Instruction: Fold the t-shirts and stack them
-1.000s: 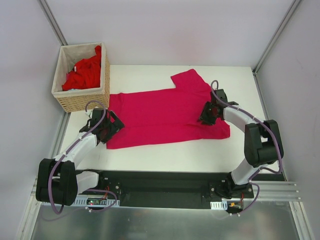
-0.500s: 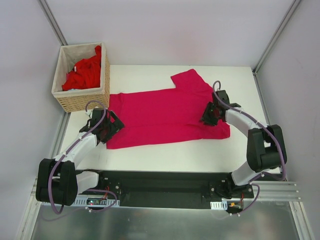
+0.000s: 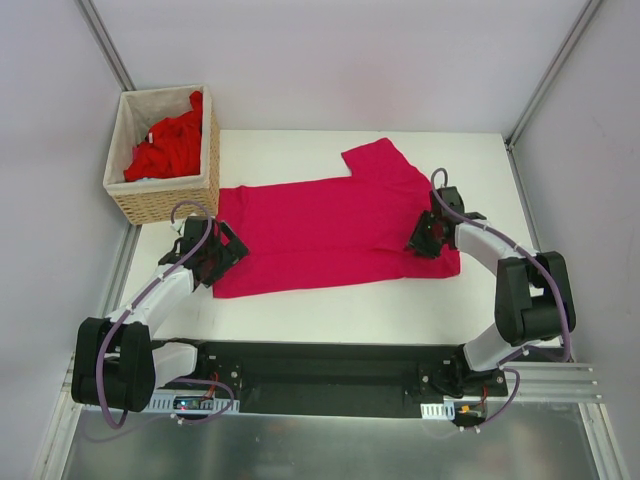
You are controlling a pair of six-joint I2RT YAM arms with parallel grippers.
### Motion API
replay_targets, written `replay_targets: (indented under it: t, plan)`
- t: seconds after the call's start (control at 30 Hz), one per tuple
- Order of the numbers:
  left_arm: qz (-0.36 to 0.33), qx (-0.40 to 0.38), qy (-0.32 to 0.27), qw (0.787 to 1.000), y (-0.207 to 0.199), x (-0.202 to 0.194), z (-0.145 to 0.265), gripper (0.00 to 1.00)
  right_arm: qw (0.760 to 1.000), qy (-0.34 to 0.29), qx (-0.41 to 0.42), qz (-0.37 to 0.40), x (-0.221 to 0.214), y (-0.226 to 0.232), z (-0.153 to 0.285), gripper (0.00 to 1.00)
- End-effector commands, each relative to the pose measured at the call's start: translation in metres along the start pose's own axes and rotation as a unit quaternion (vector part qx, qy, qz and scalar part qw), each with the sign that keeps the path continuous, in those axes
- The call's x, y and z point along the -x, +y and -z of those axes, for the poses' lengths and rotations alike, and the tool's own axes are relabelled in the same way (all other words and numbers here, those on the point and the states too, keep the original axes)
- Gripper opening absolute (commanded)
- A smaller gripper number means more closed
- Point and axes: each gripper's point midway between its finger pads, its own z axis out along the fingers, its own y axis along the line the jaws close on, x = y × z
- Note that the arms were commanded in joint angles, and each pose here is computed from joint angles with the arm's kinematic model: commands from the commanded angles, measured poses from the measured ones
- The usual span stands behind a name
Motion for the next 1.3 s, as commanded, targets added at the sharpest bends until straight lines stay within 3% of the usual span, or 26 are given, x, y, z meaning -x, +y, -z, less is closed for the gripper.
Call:
replay_targets:
  t: [0.0, 0.53, 0.77, 0.83, 1.27]
  plan:
    - [-0.007, -0.005, -0.013, 1.000, -0.003, 0.004, 0.003, 0.99, 1.000, -0.019, 0.016, 0.005, 0.010, 0.004, 0.004, 0.36]
    - [-0.010, 0.001, -0.018, 1.000, 0.000, 0.006, 0.002, 0.99, 1.000, -0.003, 0.025, -0.007, 0.009, 0.009, -0.018, 0.30]
    - [-0.010, 0.003, -0.016, 1.000, 0.000, 0.005, 0.001, 0.99, 1.000, -0.004, 0.027, -0.007, 0.012, 0.012, -0.016, 0.11]
    - [-0.011, 0.002, -0.016, 1.000, 0.000, 0.005, 0.001, 0.99, 1.000, -0.006, 0.027, -0.007, 0.013, 0.013, -0.015, 0.01]
    - [-0.008, 0.003, -0.010, 1.000, 0.001, 0.002, 0.000, 0.99, 0.998, -0.029, 0.057, 0.024, 0.050, 0.063, 0.007, 0.01]
